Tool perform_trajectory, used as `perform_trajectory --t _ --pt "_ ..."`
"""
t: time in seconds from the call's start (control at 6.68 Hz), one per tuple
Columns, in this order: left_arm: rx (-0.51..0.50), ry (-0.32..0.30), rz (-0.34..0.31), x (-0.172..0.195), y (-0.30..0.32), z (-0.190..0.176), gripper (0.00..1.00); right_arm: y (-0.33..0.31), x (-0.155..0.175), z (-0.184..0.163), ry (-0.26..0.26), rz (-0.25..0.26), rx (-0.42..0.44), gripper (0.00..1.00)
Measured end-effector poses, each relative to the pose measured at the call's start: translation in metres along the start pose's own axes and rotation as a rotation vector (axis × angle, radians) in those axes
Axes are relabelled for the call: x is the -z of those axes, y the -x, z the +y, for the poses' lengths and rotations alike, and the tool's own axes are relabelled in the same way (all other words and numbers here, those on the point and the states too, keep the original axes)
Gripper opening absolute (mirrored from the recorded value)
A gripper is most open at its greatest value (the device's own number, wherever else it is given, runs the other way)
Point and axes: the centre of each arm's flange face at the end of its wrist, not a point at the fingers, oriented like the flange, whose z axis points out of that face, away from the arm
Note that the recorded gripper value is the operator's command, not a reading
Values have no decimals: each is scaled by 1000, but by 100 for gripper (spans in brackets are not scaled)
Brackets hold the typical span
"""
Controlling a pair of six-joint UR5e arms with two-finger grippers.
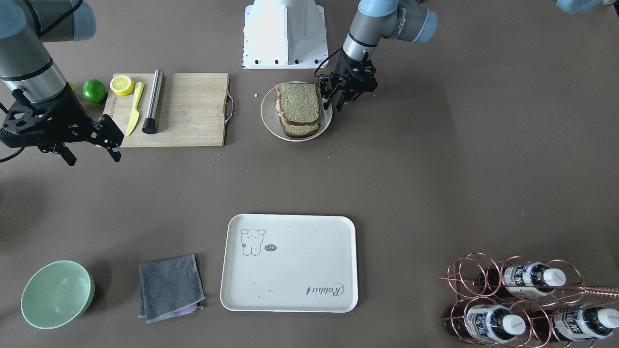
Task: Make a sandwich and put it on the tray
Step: 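Grasp the rim of the white sandwich plate with the left gripper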
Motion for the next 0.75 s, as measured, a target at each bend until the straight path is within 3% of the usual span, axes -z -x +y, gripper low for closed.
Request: perform_trajectory --t 0.45,0.75 --pt "2 -6 16 1 -11 -4 0 0 -1 0 0 1 -1 100" --pt "16 -30 23 7 -11 -25 0 -2 -1 0 0 4 0 100"
